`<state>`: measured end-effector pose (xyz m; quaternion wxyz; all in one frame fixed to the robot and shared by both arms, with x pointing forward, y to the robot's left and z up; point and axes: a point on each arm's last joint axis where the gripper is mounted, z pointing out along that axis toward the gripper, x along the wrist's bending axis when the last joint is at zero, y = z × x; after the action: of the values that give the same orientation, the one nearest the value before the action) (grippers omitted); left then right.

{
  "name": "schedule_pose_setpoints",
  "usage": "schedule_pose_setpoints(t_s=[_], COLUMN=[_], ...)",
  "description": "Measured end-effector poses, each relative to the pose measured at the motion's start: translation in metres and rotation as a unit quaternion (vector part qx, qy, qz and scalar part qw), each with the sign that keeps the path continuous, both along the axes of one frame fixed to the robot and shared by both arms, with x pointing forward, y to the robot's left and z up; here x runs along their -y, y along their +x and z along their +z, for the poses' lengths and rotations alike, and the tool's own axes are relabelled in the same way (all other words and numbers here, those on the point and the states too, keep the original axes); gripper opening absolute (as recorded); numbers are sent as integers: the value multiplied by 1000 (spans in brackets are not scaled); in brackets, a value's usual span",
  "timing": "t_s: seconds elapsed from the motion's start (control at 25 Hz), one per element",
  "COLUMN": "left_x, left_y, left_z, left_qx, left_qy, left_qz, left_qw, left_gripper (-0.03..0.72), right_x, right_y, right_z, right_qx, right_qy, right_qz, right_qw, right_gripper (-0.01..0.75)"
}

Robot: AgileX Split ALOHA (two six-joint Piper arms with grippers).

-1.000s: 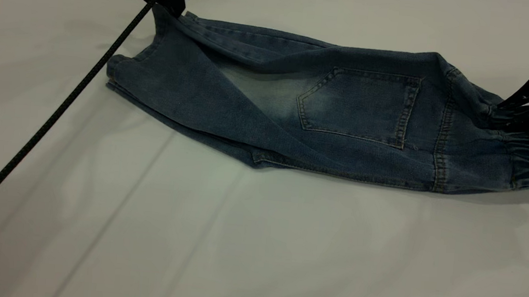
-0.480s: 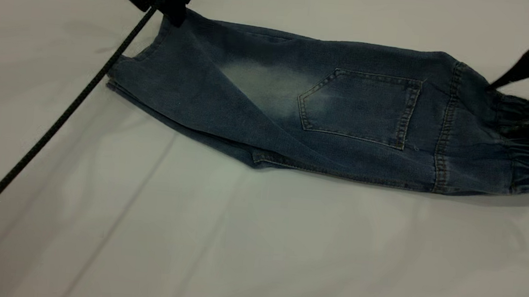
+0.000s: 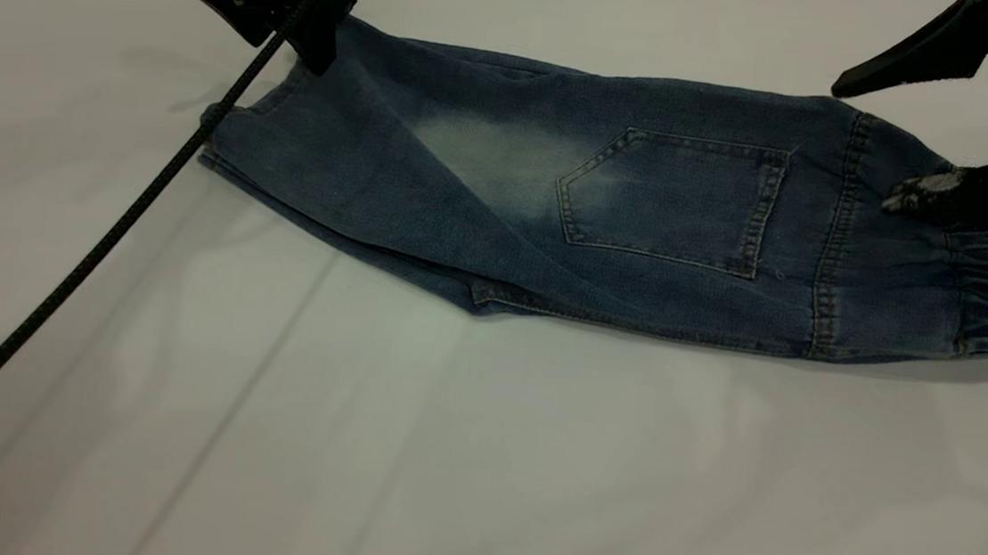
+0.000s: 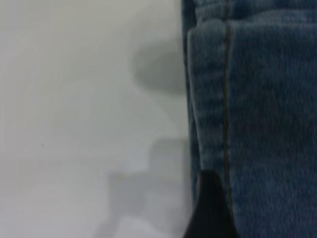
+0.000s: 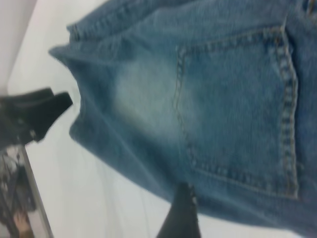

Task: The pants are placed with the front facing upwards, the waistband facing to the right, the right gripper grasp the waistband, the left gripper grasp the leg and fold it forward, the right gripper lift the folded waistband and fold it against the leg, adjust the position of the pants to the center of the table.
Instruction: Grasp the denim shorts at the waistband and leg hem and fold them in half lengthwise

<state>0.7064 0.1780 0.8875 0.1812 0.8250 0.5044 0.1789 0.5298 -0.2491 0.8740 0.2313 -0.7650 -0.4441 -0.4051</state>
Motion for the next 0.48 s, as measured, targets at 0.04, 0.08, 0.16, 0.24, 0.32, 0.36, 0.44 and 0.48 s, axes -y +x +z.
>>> schedule_pose_setpoints(t_s=[0.04, 0.08, 0.16, 0.24, 0.32, 0.36, 0.44, 0.48], left_x=[0, 0, -1, -1, -1, -1, -1, -1], left_y=[-1, -1, -2, -3, -3, -3, -3, -3], left_z=[0, 1, 2, 3, 3, 2, 2, 2], left_qx=[-3, -5, -9, -12, -15, -16, -17, -17], left_qy=[1, 1, 2, 4, 4, 5, 5, 5], left_qz=[0, 0, 0, 0, 0, 0, 0, 0], left_qw=[1000, 1000, 1000, 1000, 1000, 1000, 1000, 1000], left_gripper=[465, 465, 465, 465, 465, 465, 465, 465], right_x=[-1, -2, -4, -4, -4, -3, -2, -1], right_y=[-2, -4, -10, -15, -20, -22, -25, -27], right_z=[0, -1, -2, -4, -6, -8, -10, -11], right_qx=[-9, -18, -45, -67, -93, -102, -120, -127], right_qy=[3, 5, 8, 1, -9, -17, -30, -39], right_qz=[9, 17, 38, 60, 75, 81, 88, 96], right_qw=[1000, 1000, 998, 996, 993, 991, 988, 987], right_gripper=[594, 594, 593, 591, 591, 591, 591, 591])
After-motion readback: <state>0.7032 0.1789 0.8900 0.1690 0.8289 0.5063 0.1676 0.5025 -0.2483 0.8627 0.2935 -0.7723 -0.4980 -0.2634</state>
